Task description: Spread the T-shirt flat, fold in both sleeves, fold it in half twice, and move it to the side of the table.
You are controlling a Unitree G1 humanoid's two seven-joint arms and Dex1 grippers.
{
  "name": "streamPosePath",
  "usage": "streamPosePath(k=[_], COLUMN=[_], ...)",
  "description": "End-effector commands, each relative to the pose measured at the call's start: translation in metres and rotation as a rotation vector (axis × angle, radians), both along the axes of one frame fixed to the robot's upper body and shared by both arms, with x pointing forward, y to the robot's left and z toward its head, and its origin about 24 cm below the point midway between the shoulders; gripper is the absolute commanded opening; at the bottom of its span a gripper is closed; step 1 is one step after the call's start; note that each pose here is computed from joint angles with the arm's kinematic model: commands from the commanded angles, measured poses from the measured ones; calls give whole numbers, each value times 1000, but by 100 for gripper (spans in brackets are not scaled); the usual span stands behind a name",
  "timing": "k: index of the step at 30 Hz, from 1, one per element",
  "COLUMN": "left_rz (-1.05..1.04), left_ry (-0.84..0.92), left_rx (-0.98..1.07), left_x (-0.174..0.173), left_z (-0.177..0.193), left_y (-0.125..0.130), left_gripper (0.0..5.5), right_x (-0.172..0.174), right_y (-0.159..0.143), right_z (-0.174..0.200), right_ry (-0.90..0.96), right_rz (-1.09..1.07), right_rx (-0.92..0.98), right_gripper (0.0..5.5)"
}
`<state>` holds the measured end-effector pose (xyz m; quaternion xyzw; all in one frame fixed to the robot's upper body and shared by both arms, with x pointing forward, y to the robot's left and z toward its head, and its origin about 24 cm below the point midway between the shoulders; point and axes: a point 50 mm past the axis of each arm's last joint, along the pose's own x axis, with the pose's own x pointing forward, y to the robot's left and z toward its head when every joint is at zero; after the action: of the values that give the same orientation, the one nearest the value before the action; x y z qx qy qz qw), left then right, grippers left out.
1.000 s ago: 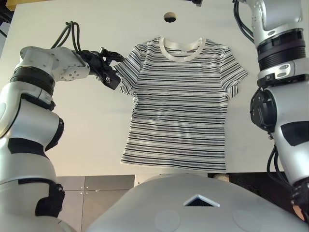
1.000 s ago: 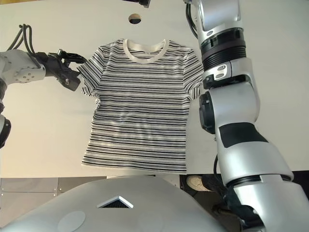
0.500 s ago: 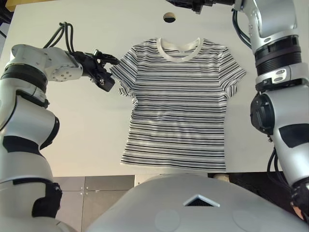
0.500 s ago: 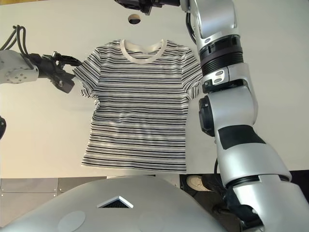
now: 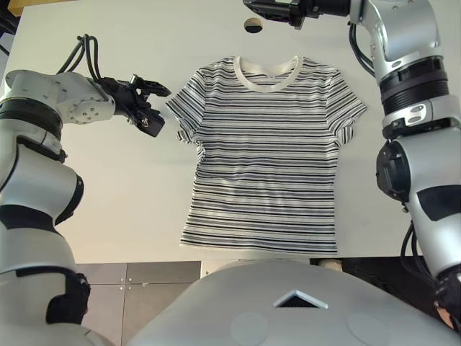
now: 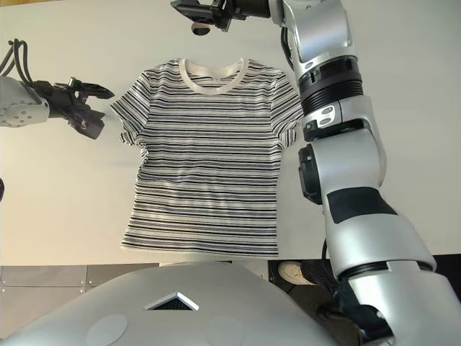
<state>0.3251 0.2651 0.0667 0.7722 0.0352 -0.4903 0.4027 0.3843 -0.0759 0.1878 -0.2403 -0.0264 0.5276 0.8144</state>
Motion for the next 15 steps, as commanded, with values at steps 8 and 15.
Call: streamPosePath(k=[8, 15], left_rz=[-84, -105], left_ry=[149, 183], left_rx=[66, 50], left_x=[-21, -26], left_z=[-42, -47], left_y=[-11, -16], left_gripper=[303, 200], right_x=[1, 4], right_y=[0, -1], right_z=[2, -1], right_ry=[-7, 1], right_rz=[-6, -30], right_rx=[2, -2], right_gripper=[306, 306])
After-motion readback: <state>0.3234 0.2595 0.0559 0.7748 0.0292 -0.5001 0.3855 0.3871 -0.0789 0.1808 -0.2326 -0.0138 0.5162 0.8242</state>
